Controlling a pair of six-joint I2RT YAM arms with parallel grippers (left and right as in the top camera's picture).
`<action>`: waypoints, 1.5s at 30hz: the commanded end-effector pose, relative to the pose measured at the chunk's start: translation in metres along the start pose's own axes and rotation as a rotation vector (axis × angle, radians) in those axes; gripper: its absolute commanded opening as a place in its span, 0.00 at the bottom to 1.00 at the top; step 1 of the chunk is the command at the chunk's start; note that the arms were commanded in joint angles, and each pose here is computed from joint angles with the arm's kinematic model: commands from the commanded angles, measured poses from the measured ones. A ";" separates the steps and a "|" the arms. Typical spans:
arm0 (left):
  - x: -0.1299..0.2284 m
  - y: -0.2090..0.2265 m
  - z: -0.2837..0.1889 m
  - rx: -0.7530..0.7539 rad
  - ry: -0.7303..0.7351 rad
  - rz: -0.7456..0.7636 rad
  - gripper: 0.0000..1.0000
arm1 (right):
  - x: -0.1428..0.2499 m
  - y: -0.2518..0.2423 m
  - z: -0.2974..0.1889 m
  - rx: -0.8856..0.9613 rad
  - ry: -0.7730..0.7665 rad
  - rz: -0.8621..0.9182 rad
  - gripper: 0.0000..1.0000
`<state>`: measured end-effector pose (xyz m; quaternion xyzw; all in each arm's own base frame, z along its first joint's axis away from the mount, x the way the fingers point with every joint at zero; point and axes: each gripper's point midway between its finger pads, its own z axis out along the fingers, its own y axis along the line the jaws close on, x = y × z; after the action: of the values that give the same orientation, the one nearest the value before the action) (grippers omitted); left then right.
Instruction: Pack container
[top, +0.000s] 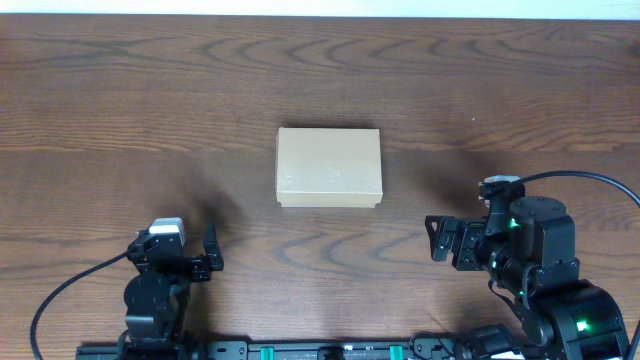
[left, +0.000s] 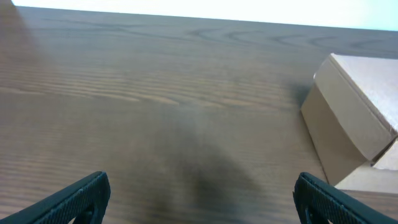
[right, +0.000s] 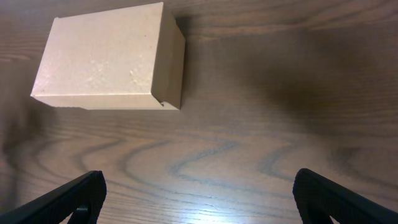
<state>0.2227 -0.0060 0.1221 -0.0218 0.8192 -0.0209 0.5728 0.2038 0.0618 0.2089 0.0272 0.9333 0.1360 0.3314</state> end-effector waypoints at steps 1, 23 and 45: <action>0.006 -0.002 0.003 0.017 0.003 0.016 0.95 | 0.001 -0.001 0.001 0.006 0.004 0.012 0.99; 0.006 -0.002 0.003 0.016 0.004 0.020 0.95 | 0.001 -0.001 0.001 0.006 0.004 0.012 0.99; 0.006 -0.002 0.003 0.016 0.004 0.020 0.95 | 0.047 0.003 0.017 -0.091 -0.146 -0.132 0.99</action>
<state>0.2235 -0.0094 0.1248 -0.0116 0.8157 -0.0260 0.5777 0.1838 0.0715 0.1886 -0.0252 0.9027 0.1466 0.4037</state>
